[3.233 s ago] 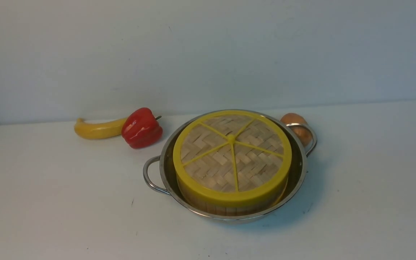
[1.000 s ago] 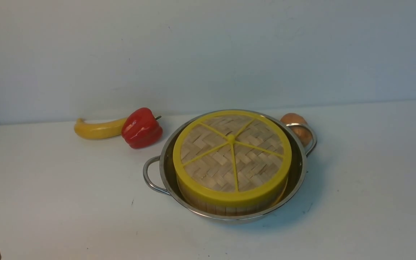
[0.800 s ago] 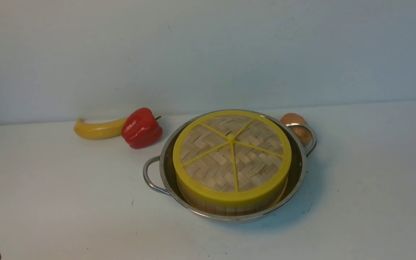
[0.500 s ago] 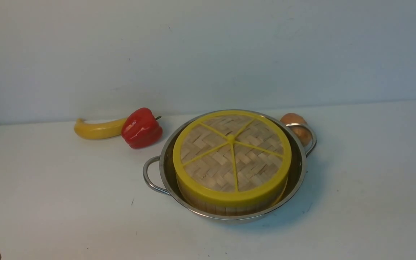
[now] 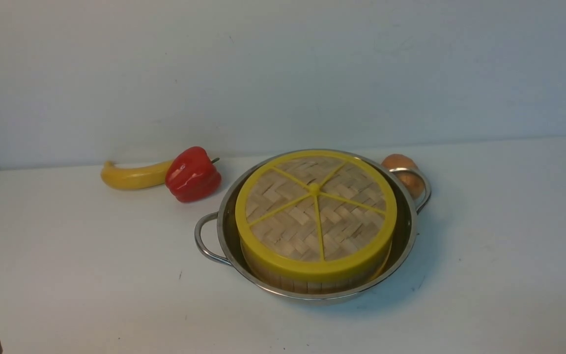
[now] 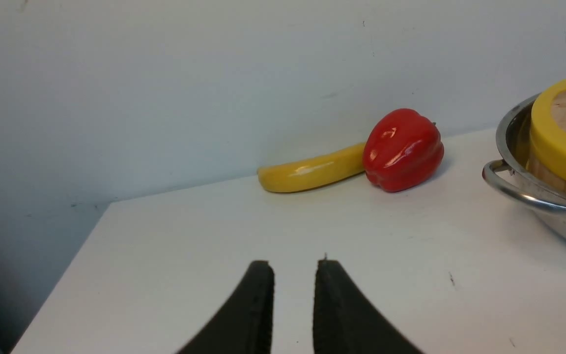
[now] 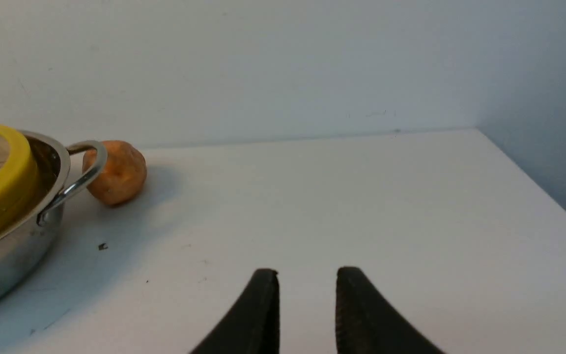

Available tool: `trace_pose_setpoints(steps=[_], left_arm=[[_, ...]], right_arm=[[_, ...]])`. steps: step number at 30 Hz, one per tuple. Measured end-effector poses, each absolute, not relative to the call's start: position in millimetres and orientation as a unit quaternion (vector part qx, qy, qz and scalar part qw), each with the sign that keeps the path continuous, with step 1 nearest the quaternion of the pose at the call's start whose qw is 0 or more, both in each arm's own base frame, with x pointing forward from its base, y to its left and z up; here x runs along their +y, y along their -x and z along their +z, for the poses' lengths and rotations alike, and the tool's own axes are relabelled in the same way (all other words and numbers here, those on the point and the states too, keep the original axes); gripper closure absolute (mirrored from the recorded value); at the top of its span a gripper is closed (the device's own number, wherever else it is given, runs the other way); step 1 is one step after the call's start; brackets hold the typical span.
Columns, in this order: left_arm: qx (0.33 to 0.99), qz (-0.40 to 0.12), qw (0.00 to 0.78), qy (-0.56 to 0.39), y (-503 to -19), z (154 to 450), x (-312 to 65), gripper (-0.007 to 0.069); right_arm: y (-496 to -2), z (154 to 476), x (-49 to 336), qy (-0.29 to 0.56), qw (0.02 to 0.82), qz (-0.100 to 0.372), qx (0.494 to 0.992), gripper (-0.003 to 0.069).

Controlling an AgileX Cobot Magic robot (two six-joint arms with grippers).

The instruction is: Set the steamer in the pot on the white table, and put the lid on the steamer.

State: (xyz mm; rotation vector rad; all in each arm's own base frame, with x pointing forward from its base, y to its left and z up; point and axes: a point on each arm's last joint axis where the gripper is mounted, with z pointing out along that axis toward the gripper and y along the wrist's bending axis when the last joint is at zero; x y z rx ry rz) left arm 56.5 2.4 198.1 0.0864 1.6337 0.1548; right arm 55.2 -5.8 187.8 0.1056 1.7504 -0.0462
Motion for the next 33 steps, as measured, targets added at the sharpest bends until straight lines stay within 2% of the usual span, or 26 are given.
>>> trace_pose_setpoints(steps=[9,33], left_arm=[[0.728,0.069,0.681,-0.038,-56.5,198.1,2.4,0.0489],[0.728,0.069,0.681,-0.038,-56.5,198.1,2.4,0.0468]], right_arm=[[-55.3,186.1,-4.4,-0.066,0.635,0.006,0.769,0.0448],[-55.3,185.9,-4.4,-0.067,0.635,0.006,0.770,0.0420]])
